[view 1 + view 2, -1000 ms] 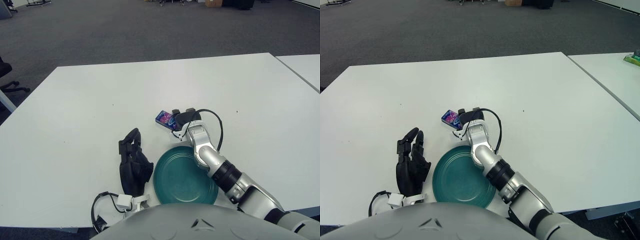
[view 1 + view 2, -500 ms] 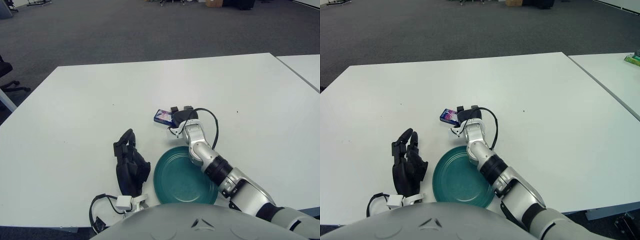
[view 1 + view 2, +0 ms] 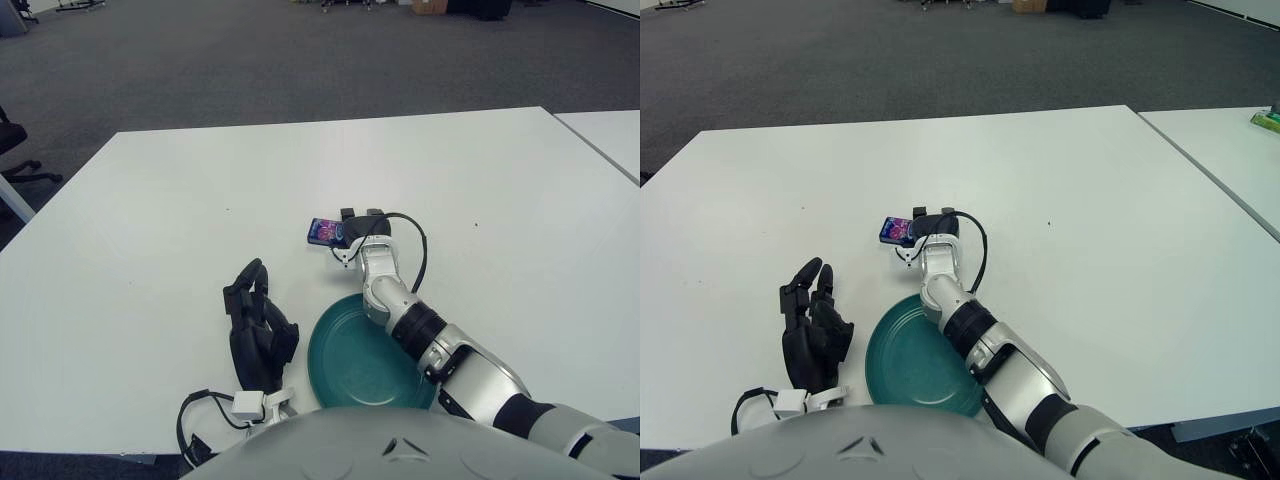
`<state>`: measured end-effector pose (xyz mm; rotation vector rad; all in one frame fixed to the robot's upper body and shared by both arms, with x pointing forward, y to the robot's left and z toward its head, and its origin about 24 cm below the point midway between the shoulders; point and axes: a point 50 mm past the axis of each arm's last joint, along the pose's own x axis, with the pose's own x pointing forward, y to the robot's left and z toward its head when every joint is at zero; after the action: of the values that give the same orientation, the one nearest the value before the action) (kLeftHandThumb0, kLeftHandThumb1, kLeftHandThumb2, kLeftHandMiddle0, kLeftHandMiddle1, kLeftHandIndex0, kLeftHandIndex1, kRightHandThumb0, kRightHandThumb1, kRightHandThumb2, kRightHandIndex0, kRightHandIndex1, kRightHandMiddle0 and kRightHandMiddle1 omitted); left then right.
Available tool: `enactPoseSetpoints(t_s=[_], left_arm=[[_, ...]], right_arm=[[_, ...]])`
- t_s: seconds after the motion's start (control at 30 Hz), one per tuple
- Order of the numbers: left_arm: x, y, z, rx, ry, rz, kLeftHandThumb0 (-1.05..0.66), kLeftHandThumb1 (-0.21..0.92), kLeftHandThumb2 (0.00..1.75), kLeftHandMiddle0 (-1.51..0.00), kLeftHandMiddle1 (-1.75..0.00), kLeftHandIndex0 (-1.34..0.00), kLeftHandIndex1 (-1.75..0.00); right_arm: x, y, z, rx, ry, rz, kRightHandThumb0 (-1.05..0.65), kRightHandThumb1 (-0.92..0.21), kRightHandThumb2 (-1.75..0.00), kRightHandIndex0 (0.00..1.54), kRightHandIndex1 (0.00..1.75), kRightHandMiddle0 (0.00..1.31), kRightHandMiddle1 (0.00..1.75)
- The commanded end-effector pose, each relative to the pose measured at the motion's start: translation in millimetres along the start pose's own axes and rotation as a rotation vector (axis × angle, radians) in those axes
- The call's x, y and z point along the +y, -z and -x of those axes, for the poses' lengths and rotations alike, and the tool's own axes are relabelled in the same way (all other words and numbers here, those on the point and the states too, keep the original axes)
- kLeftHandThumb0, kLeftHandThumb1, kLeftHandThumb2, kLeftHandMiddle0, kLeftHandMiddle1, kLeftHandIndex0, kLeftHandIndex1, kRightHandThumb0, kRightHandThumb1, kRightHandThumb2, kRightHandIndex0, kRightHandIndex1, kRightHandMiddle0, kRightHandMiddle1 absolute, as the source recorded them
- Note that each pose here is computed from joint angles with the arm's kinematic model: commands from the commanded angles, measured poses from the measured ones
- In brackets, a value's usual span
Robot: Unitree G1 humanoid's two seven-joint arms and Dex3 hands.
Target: Put the gum into the plate.
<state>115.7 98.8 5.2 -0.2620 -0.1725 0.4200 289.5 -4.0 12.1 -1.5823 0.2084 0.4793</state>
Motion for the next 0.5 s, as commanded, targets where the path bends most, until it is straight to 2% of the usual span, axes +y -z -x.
enactPoseSetpoints(t_s=[0.0,0.03,0.07,0.13,0.17,0.2,0.23,0.33,0.47], left_arm=[[-53.1,-6.9,2.7,0.03,-0.063,0.176,-0.83,0.92,0.83,-0.42,-0.3,-0.2,-1.1],[-52.8,-7.0,2.5,0.03,-0.065,0.178,-0.83,0.92,0.83,-0.42,-0.31,-0.21,-1.12],[-52.6,-7.1,2.3,0.031,-0.066,0.179,-0.83,0.92,0.83,-0.42,-0.32,-0.21,-1.13],[-52.1,-7.3,2.1,0.032,-0.065,0.18,-0.83,0.92,0.82,-0.39,-0.38,-0.22,-1.15],[-51.9,-7.6,1.9,0.032,-0.062,0.179,-0.83,0.92,0.82,-0.39,-0.38,-0.22,-1.16],[-51.8,-7.7,1.8,0.032,-0.06,0.179,-0.83,0.92,0.82,-0.38,-0.4,-0.21,-1.16],[-51.7,-8.0,1.7,0.031,-0.058,0.179,-0.83,0.92,0.82,-0.37,-0.4,-0.21,-1.16],[-51.3,-8.5,1.1,0.028,-0.057,0.181,-0.82,0.92,0.82,-0.37,-0.42,-0.21,-1.16],[-50.4,-8.6,0.3,0.028,-0.061,0.191,-0.82,0.92,0.82,-0.38,-0.43,-0.24,-1.18]], right_arm=[[37.1,12.4,-1.9,0.069,-0.149,-0.011,-0.8,-0.92,-0.71,0.37,0.15,0.0,0.45],[37.6,12.1,-2.2,0.071,-0.146,-0.01,-0.79,-0.92,-0.69,0.3,0.33,0.0,0.52],[38.3,12.0,-2.3,0.072,-0.142,-0.011,-0.79,-0.92,-0.69,0.26,0.41,0.0,0.54],[39.6,11.5,-2.3,0.071,-0.13,-0.012,-0.76,-0.92,-0.65,0.16,0.73,0.0,0.74],[40.9,11.7,-2.3,0.065,-0.119,-0.007,-0.75,-0.92,-0.64,0.14,0.79,0.0,0.78],[41.8,11.7,-2.3,0.06,-0.11,-0.004,-0.71,-0.92,-0.61,0.11,0.98,0.0,1.09],[42.8,12.0,-2.4,0.052,-0.1,0.004,-0.69,-0.92,-0.59,0.08,1.12,0.0,1.3],[44.1,11.9,-2.7,0.03,-0.074,0.027,-0.47,-0.85,-0.63,0.08,1.35,0.17,1.6],[45.1,12.7,-2.4,-0.012,-0.023,0.07,-0.4,-0.77,-0.73,0.11,1.5,0.27,1.71]])
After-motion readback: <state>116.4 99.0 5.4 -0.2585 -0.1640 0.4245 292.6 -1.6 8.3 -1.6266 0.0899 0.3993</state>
